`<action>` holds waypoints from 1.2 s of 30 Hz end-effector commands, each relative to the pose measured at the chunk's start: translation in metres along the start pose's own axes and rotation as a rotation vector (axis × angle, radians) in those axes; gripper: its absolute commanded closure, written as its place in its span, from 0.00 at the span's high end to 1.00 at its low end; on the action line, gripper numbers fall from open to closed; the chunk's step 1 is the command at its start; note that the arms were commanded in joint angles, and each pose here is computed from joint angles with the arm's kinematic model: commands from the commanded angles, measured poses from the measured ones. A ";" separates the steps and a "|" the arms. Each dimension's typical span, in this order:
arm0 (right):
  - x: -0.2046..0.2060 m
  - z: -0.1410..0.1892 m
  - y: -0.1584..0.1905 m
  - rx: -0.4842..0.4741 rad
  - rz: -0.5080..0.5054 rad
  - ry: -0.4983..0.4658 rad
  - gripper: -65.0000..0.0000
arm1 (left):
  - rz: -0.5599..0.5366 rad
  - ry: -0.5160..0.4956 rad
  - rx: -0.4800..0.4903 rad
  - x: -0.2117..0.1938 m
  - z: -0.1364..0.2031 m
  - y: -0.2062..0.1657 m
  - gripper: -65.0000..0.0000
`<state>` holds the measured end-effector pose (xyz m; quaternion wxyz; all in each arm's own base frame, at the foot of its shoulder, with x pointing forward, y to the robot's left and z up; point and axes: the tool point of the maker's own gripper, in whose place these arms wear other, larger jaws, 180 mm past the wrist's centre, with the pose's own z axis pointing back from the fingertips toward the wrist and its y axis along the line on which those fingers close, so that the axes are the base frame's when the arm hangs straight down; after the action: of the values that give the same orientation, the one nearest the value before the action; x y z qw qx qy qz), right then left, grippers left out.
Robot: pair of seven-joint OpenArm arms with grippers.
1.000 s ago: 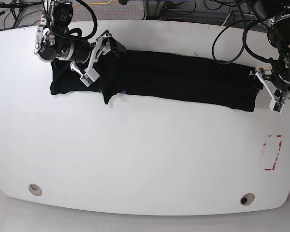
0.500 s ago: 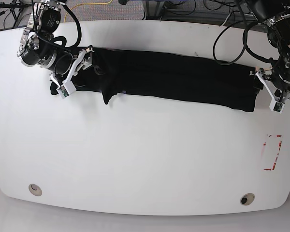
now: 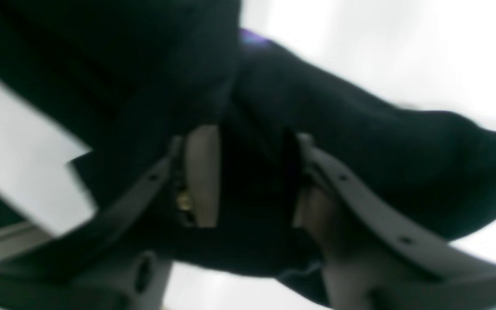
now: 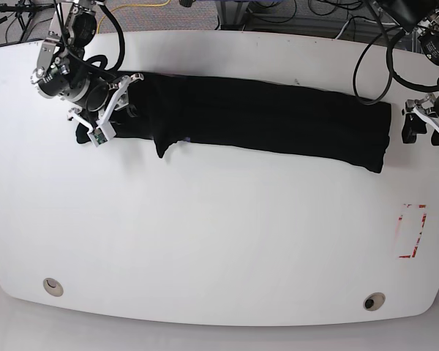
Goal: Fold the T-shirt properly
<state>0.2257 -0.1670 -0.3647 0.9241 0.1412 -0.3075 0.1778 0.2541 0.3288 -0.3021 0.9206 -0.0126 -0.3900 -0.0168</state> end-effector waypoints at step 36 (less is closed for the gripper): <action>0.004 0.000 -0.003 -0.073 0.026 -0.014 0.26 | -0.042 0.162 -0.109 0.002 -0.060 -0.035 0.60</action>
<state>0.2229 -0.1687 -0.3727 0.9315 0.1072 -0.3017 0.1725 0.2915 0.2856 -0.3499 0.9501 -0.0601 -0.3010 -0.0550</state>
